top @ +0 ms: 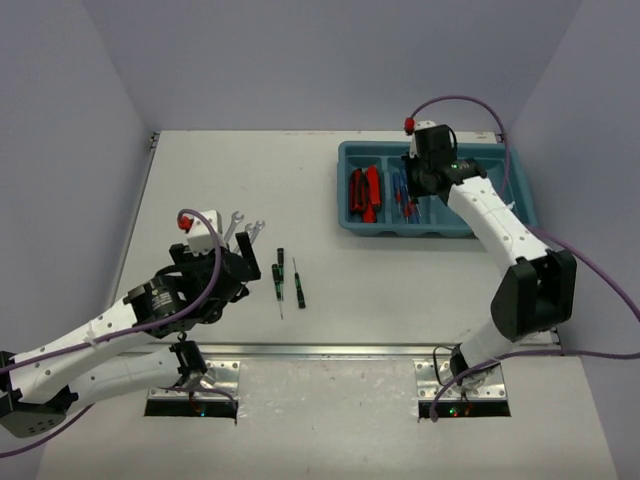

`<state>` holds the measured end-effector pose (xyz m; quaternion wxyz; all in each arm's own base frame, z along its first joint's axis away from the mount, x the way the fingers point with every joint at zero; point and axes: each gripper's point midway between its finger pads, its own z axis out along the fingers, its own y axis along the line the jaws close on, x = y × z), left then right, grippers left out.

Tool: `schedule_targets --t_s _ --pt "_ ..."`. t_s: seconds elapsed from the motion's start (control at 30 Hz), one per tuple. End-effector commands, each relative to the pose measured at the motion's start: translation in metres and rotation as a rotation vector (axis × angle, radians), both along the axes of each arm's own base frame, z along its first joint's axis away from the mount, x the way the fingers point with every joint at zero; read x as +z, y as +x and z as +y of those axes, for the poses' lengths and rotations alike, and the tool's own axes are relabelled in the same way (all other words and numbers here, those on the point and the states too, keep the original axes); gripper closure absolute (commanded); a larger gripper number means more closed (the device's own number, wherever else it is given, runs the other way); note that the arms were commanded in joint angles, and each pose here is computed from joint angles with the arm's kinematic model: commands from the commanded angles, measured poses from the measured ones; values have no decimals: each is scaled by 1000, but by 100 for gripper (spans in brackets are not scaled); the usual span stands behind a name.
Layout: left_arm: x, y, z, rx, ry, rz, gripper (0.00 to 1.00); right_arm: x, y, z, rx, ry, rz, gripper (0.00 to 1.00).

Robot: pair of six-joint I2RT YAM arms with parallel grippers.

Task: Sort the tools into containers

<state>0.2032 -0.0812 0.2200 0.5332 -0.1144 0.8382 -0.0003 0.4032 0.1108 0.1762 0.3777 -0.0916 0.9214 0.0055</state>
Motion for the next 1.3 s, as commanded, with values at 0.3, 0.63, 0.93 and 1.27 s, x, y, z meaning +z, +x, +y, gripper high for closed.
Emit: schedule_targets --t_s 0.3,0.63,0.93,1.27 --pt "-11 8 -16 -44 51 36 0 -71 77 -152 -319 -264 208 65" --pt "-10 8 -16 -50 37 29 0 10 36 -20 -133 -111 -14 29" --pt "0 5 -5 -6 2 -6 0 -48 -115 181 232 154 43 34" --pt "2 4 -3 -2 -13 -14 0 -133 -165 250 281 49 238 39"
